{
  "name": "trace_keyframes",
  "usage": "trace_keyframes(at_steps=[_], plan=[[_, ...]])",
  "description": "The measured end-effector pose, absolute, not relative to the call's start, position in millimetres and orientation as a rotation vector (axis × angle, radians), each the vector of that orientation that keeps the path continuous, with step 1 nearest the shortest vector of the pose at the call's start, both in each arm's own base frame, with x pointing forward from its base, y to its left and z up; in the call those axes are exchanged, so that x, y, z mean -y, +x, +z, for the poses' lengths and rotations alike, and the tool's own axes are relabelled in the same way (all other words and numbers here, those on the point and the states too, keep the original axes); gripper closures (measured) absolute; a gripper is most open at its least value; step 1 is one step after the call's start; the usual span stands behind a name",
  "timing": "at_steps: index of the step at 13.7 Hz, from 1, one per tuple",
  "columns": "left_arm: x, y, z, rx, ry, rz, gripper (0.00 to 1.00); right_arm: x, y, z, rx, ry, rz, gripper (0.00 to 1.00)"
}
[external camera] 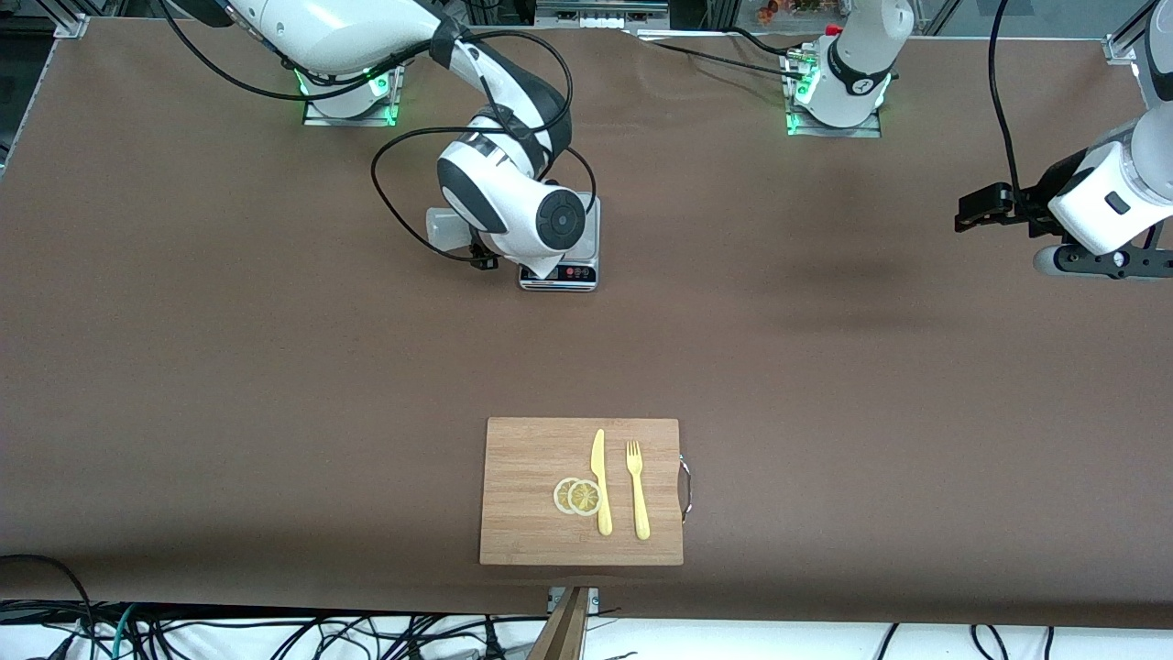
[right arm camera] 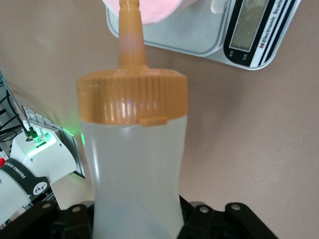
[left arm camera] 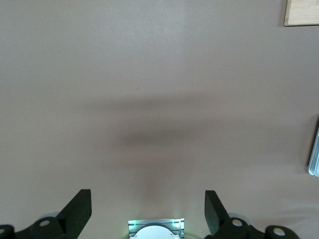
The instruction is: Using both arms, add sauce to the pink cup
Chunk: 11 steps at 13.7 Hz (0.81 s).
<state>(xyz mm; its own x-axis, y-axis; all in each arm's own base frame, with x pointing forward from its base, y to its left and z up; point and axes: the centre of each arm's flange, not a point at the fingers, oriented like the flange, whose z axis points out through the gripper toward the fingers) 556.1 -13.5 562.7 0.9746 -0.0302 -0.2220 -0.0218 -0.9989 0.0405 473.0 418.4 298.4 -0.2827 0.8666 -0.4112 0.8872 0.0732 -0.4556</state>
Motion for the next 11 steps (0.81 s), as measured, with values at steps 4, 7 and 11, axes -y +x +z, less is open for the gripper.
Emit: trace_keyframes(at_steps=[4, 7, 11], plan=[[13.3, 556.4, 562.0, 0.04, 3.084, -0.35, 0.0, -425.8, 467.4, 299.0, -2.23, 1.832, -0.992, 0.69], [13.2, 556.4, 561.8, 0.04, 3.084, -0.35, 0.0, -430.1, 460.8, 299.1, -2.208, 1.78, -1.003, 0.69], [13.2, 556.5, 561.8, 0.04, 3.084, -0.35, 0.0, -436.6, 453.1, 299.4, -2.197, 1.742, -1.006, 0.69]])
